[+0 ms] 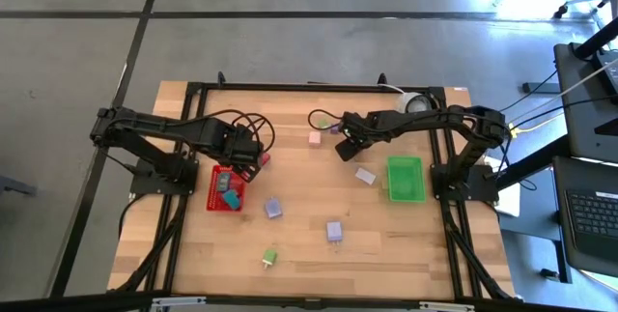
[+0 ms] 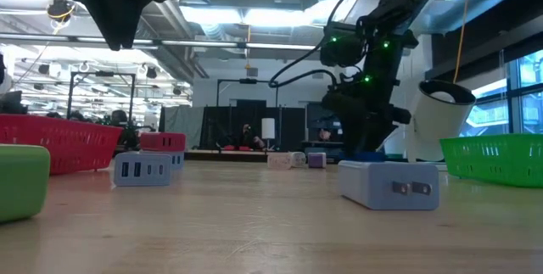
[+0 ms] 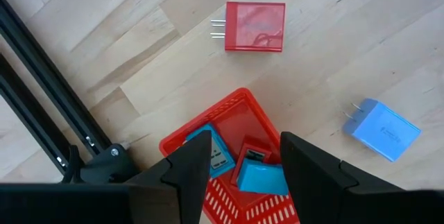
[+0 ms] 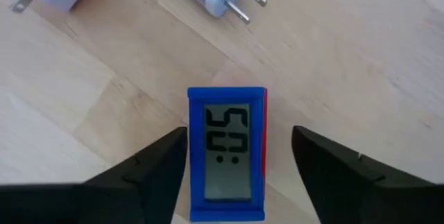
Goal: Pick & Place Office items
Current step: Put the blue digital timer into the orange basket
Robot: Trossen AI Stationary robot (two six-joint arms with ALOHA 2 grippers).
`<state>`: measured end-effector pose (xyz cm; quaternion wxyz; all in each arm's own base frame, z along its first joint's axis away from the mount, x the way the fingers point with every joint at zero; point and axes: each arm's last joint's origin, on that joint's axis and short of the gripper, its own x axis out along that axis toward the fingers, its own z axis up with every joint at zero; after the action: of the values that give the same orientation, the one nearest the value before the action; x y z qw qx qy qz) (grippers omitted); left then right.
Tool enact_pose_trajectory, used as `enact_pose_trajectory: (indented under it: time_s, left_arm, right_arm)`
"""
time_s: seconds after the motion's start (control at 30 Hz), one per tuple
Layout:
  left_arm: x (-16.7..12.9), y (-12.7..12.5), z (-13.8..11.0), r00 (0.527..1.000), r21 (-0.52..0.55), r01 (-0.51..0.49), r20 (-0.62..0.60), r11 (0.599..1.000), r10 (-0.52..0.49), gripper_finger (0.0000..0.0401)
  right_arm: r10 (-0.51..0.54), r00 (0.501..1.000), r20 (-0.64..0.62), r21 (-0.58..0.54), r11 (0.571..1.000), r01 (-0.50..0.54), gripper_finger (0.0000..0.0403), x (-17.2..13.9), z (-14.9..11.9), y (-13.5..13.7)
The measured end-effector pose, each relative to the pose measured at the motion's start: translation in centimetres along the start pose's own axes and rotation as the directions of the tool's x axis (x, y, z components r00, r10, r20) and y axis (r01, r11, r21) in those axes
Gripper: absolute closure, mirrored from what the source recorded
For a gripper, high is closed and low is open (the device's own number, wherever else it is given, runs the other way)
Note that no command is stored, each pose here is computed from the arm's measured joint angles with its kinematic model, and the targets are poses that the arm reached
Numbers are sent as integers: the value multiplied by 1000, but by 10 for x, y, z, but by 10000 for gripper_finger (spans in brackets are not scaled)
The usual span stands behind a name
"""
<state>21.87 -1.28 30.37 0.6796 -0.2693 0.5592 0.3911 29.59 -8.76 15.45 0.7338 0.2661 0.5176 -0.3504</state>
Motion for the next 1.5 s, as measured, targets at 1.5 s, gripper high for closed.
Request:
enact_pose_trajectory:
  time_s: [1.5]
  left_arm:
    - [0,-1,1,1000,-44,7,8,999,-6,232]
  right_arm:
    - [20,997,-75,-1,1000,-20,166,18,-3,3]
